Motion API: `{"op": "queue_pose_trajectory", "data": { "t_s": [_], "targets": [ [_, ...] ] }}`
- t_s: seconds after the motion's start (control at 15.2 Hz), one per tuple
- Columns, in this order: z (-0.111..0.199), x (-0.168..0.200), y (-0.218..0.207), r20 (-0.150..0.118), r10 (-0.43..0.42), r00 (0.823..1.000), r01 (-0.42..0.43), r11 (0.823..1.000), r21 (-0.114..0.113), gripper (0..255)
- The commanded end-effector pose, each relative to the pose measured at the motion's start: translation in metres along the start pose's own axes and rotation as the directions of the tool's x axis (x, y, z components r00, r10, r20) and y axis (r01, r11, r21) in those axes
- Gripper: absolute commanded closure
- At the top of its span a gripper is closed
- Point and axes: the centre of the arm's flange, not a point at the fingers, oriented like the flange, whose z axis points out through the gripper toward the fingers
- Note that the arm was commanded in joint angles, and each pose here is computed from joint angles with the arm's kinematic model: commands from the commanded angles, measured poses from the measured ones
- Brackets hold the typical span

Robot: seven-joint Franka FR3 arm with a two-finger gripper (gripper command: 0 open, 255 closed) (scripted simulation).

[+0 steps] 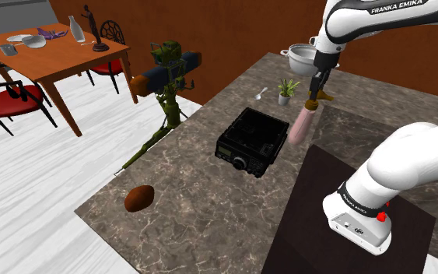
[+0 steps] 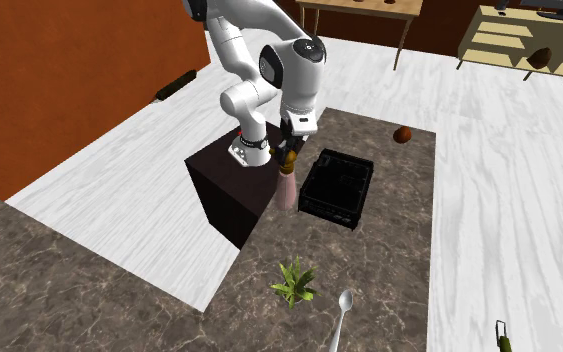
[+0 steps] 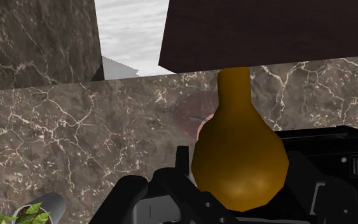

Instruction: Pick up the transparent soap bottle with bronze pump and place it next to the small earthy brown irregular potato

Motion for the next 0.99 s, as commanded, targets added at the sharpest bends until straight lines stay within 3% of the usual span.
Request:
{"op": "queue_pose_trajectory", "data": {
  "t_s": [0.0, 0.2, 0.92],
  "targets": [
    [0.000, 0.000, 0.000, 0.000, 0.000, 1.000, 0.000, 1.000, 0.000, 255],
    [0.000, 0.000, 0.000, 0.000, 0.000, 1.000, 0.000, 1.000, 0.000, 255],
    [-0.057, -0.008, 0.000, 0.000, 0.000, 1.000, 0.000, 1.000, 0.000, 255]
  ]
}}
